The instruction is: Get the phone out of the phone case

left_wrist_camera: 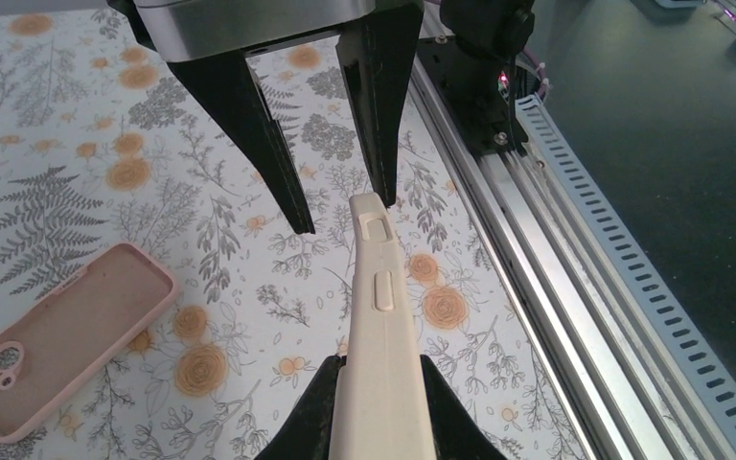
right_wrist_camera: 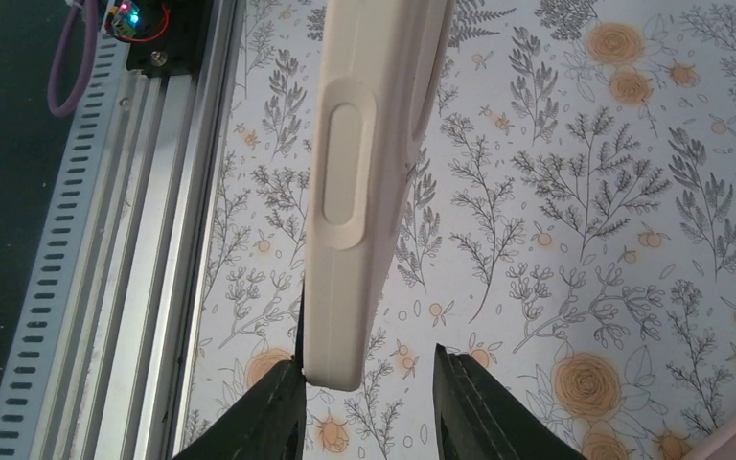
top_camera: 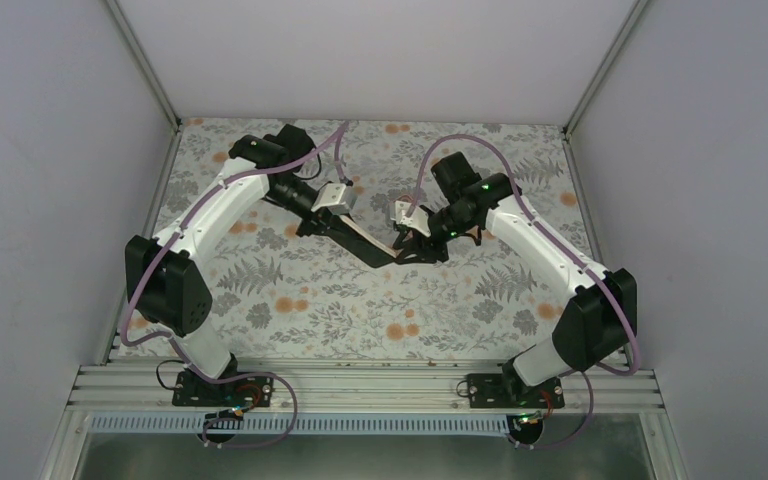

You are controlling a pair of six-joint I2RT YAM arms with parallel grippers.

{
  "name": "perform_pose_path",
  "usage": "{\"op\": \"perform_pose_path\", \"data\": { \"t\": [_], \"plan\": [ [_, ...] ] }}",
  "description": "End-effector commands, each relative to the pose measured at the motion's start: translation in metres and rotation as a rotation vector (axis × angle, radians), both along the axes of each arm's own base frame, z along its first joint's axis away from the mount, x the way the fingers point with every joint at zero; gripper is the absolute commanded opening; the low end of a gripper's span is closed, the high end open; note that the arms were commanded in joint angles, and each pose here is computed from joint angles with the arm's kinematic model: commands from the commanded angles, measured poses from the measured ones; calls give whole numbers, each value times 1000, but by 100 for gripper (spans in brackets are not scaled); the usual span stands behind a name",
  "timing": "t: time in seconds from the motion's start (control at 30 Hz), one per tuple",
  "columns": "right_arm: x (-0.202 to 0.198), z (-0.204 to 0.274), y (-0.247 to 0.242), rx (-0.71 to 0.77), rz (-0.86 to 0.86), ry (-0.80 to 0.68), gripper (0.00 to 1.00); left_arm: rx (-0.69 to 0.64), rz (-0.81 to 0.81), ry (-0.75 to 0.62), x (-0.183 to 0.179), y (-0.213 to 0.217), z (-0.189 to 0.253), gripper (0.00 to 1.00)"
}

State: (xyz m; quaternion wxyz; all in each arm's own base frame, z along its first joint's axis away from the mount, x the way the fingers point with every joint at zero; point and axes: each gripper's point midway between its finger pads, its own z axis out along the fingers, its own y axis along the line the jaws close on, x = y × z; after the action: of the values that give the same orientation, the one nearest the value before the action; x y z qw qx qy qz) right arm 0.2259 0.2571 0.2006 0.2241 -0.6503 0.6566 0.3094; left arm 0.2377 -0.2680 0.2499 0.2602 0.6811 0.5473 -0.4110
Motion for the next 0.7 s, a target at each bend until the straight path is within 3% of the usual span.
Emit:
{"op": "perform_pose_path", "data": {
  "t": [0.0, 0.67],
  "plan": [
    [28, 22, 13, 63, -54, -127, 36, -109, -46, 32, -21, -7, 26, 2],
    [74, 24, 14, 30, -202, -247, 35, -116, -83, 38, -34, -12, 25, 2]
  ]
}}
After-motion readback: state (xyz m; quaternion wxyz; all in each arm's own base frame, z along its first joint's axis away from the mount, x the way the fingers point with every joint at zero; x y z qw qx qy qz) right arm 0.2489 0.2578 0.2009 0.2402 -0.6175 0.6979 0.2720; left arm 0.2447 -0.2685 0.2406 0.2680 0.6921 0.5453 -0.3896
